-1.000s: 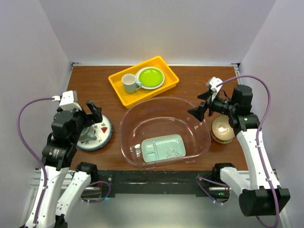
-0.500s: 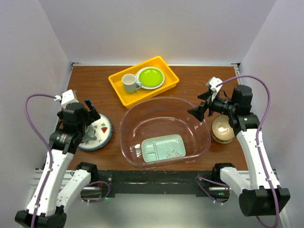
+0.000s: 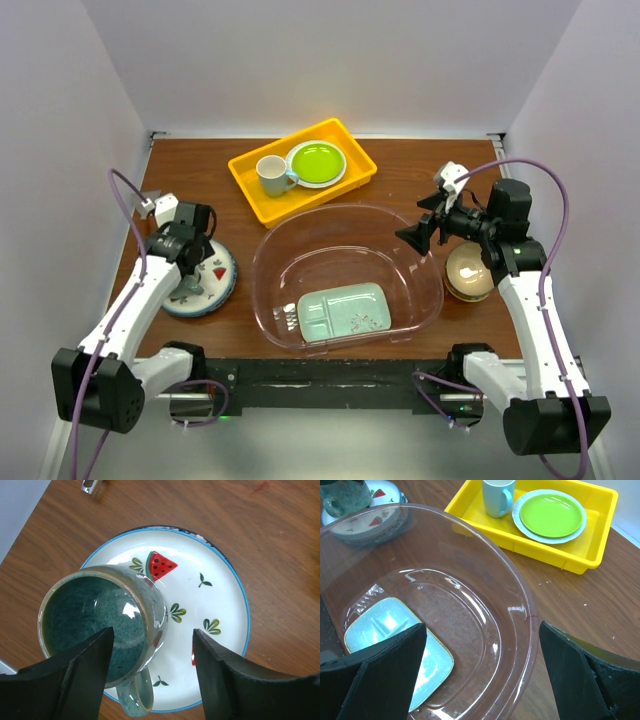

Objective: Place the mixed dishes into the plastic bin
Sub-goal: Place the plate in the plastic bin, then pick up the cup at the center of the board.

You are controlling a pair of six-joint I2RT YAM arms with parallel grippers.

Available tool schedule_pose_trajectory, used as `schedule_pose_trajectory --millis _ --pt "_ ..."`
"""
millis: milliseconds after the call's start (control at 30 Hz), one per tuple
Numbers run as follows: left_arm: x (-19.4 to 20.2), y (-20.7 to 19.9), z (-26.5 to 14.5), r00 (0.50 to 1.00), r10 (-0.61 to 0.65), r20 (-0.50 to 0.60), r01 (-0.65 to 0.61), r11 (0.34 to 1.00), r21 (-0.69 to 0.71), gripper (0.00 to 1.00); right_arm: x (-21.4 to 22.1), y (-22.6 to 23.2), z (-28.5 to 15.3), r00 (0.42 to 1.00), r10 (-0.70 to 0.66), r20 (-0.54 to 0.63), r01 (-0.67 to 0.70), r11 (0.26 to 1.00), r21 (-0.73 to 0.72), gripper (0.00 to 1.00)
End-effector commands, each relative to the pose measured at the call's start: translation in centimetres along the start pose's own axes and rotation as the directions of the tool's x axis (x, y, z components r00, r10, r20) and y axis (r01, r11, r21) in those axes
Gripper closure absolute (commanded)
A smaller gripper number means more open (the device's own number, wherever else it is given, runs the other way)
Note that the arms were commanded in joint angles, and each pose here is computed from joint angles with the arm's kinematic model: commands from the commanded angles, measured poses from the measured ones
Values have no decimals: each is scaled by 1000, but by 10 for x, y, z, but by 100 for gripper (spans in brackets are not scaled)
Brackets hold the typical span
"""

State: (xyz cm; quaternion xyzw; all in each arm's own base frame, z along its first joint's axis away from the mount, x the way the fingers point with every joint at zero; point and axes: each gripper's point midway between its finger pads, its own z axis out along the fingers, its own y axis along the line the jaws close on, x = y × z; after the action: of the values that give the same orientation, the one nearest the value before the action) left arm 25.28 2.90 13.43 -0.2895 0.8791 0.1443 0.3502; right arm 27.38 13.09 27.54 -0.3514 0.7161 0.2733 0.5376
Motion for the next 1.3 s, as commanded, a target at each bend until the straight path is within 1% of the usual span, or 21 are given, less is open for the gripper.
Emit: schedule_pose_trajectory --millis 0,133,200,300,333,400,433,500,533,633,833,1033,1267 --pt "-5 7 8 999 -29 31 31 997 -67 36 -13 0 -6 998 -50 30 50 999 18 1" --pt "-4 6 12 999 -22 36 25 997 -70 42 -14 1 -7 998 -53 30 52 998 20 1" --pt "-4 4 15 999 -21 38 24 997 -72 43 -15 1 -8 998 -54 30 54 998 18 1" --pt "-1 3 19 1000 -11 23 13 996 -84 49 -16 2 -9 998 -59 30 58 998 17 1" --pt "-1 3 19 1000 -9 22 11 996 -87 54 -16 3 -9 998 -62 31 62 998 17 1" --pt "-1 3 20 1000 -8 22 10 996 -89 61 -17 3 -10 997 -64 31 63 998 16 1" --pt "-1 4 20 1000 -8 23 10 996 -93 67 -17 3 -10 998 -64 30 63 998 17 2" --pt "-2 5 20 1000 -10 26 12 995 -96 75 -16 3 -9 998 -60 28 60 998 15 1" --pt "-2 5 20 1000 -11 29 14 996 -94 83 -16 3 -9 998 -62 28 61 998 15 1" --pt "-5 6 17 999 -16 41 20 995 -93 93 -16 2 -9 998 -60 27 60 998 16 1" --pt "-15 4 9 997 -31 76 35 998 -51 100 -15 2 -9 998 -60 24 59 998 17 1" --pt "-31 5 -9 990 -61 128 61 998 5 100 -14 1 -8 998 -55 20 55 998 15 2" --pt "-60 -1 -37 978 -103 184 87 992 94 100 -13 1 -7 999 -52 18 51 999 13 1"
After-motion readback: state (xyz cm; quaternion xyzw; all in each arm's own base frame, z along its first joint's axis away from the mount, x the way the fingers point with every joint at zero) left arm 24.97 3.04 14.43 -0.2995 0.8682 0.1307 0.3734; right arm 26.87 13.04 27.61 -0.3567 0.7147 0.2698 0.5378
